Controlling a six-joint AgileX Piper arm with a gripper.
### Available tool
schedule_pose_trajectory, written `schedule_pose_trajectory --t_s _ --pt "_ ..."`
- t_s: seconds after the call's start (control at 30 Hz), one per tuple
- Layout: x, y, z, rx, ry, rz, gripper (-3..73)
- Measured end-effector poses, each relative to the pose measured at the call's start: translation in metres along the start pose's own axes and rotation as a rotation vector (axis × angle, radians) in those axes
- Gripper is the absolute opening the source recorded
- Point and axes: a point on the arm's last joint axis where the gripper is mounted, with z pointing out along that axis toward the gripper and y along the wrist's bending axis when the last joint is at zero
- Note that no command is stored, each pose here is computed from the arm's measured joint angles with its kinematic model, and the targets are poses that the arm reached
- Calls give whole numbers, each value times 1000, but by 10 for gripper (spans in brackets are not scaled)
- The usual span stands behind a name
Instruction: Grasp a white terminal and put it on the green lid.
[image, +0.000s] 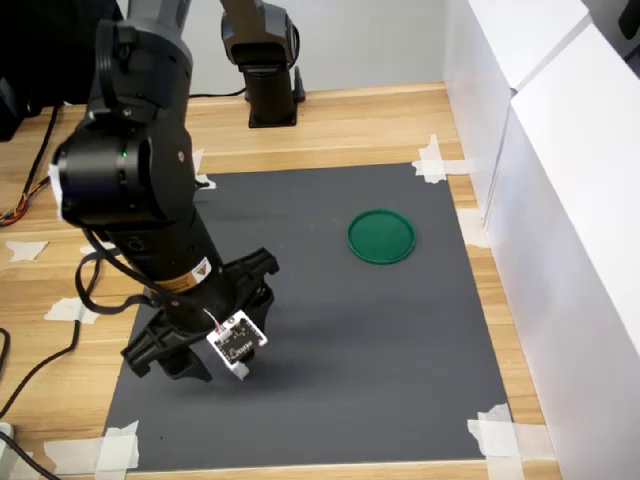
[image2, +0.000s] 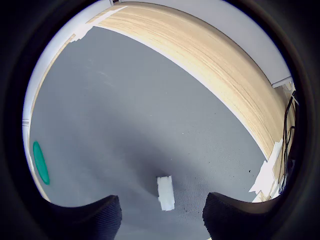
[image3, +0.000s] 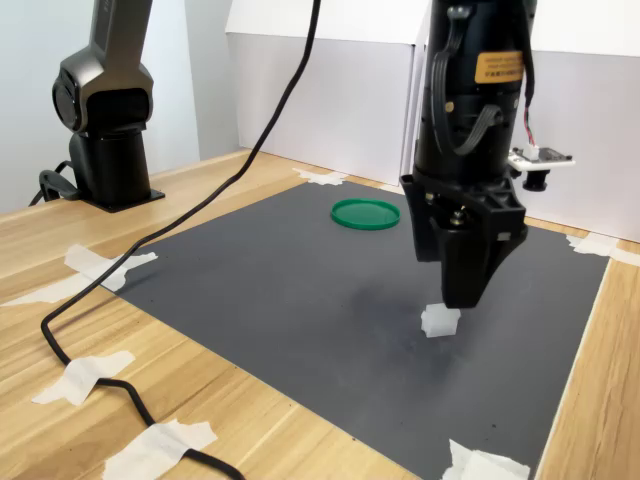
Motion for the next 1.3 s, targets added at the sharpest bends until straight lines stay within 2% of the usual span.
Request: schedule_pose_trajectory --t_s 0.7,0.87,1.0,1.23,1.3 --pt "0 -2 30 -25 33 77 681" --pt "0 -2 31 -26 34 89 629" --pt "0 -1 33 -28 37 92 505" --pt "0 -1 33 -29 40 117 120" --pt "1 -1 33 -31 43 126 83"
